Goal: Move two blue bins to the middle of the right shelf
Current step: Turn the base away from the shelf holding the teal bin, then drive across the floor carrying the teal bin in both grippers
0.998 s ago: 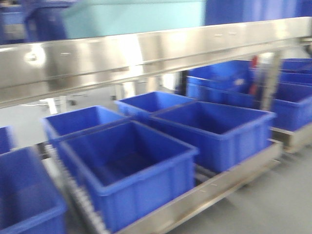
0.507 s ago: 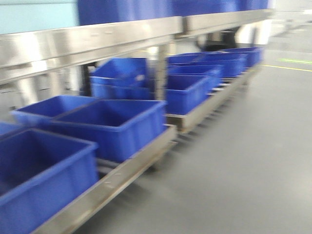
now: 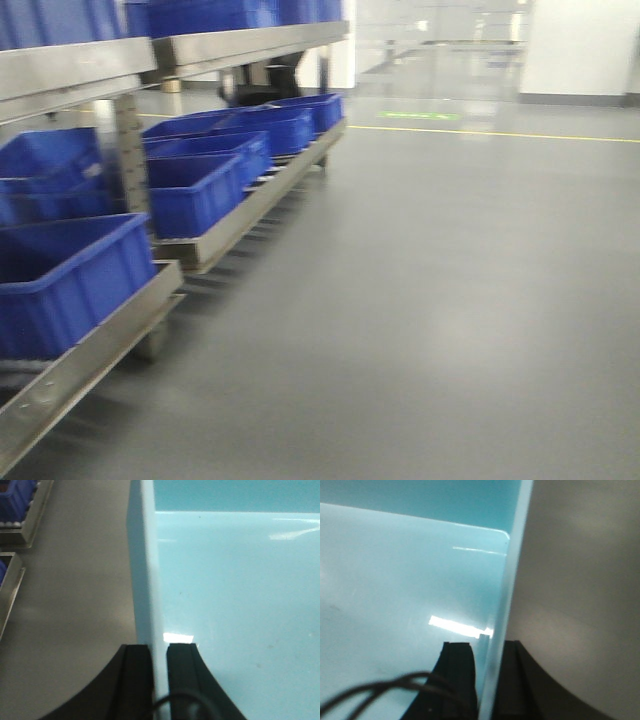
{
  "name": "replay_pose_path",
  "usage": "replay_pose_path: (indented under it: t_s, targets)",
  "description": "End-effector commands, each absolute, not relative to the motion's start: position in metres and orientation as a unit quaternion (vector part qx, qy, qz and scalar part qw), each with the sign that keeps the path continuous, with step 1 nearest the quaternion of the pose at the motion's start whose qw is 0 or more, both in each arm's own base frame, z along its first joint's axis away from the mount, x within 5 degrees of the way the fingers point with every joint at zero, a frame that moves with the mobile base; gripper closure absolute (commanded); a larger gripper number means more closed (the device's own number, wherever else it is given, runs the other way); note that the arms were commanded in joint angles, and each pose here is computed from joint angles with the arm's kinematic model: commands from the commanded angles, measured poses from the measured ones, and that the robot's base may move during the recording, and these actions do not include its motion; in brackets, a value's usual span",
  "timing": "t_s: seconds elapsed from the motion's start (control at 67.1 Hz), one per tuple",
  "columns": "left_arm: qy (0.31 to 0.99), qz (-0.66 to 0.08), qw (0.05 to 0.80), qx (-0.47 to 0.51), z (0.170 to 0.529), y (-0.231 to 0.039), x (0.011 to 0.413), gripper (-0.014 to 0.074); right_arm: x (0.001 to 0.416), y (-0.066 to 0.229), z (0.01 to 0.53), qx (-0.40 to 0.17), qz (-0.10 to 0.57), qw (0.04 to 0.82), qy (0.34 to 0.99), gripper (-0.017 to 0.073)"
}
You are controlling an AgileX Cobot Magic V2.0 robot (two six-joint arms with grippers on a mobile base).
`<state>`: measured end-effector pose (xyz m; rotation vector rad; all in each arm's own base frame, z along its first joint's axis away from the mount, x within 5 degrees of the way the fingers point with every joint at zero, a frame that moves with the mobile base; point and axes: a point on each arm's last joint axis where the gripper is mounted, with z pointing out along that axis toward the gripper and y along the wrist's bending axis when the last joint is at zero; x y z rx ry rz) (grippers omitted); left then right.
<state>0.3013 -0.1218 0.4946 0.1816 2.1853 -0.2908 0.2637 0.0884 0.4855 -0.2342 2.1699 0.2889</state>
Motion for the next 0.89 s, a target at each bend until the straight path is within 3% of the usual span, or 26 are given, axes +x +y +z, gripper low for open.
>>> replay_pose_path:
  t_s: [0.0,0.879]
  targets:
    - [0.862,-0.146,0.48,0.077,0.5072,-0.1243,0.2964,0.0705,0.2595,0.0893,0.4947,-0.103,0.128,0.476,0.864,0.0713]
    - [0.862,-0.146,0.48,0.077,0.5072,-0.1243,0.2964,0.0705,0.2595,0.0893,0.4947,-0.103,0.128,0.476,0.864,0.0713]
